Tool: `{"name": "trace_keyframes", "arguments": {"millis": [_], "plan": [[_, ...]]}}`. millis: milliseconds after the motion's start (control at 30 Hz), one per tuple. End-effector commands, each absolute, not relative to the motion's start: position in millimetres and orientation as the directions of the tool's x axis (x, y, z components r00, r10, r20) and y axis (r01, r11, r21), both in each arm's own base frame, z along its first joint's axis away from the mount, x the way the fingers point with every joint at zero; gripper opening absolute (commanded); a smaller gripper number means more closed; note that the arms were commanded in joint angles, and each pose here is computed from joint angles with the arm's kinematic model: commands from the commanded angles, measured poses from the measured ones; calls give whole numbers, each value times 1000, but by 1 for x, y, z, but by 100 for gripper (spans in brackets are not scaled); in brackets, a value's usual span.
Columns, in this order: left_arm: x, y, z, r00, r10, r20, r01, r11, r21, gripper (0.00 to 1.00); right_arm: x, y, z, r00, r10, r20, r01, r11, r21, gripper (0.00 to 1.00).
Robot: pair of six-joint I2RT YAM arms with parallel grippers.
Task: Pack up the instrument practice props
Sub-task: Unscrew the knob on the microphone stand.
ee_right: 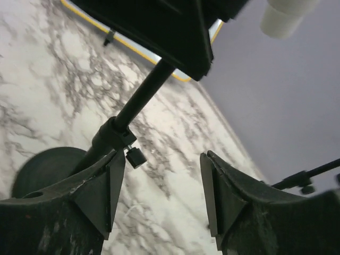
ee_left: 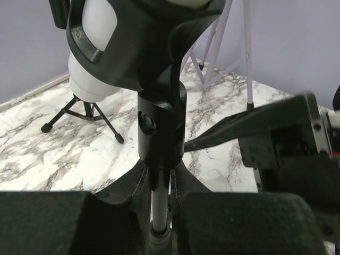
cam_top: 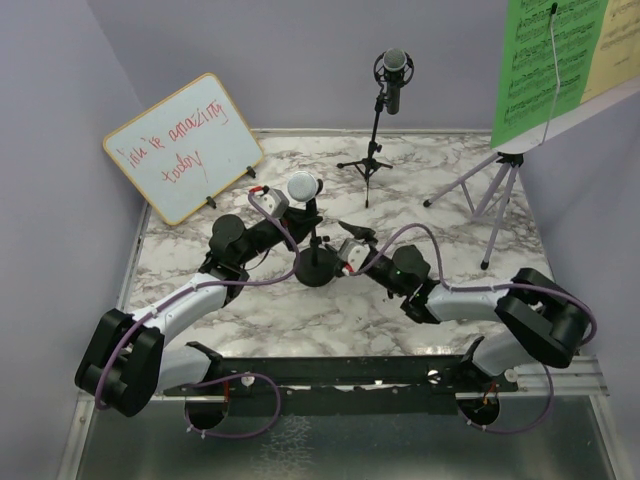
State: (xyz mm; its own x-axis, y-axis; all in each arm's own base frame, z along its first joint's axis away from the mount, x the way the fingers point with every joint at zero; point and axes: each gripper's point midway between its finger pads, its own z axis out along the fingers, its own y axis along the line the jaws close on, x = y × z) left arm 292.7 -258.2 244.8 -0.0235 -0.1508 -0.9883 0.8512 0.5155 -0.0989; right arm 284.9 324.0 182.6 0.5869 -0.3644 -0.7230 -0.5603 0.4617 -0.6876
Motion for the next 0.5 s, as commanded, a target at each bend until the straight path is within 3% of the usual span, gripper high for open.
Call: {"name": "trace_keyframes", "arguments": {"millis": [0,233,467], "plan": [[286,-263,239,-79,-135,-988,867,479,-135,0,260,329,160,220,-193,-956,-830,478,-287,66],[284,-264,241,-73,-135,-988,871,474,-129,0,267,323,192,-83,102,-991,-839,530,125,65],[283,-263,242,-67,-136,-988,873,471,-124,0,294,317,197,-156,190,-969,-740,628,243,55]]}}
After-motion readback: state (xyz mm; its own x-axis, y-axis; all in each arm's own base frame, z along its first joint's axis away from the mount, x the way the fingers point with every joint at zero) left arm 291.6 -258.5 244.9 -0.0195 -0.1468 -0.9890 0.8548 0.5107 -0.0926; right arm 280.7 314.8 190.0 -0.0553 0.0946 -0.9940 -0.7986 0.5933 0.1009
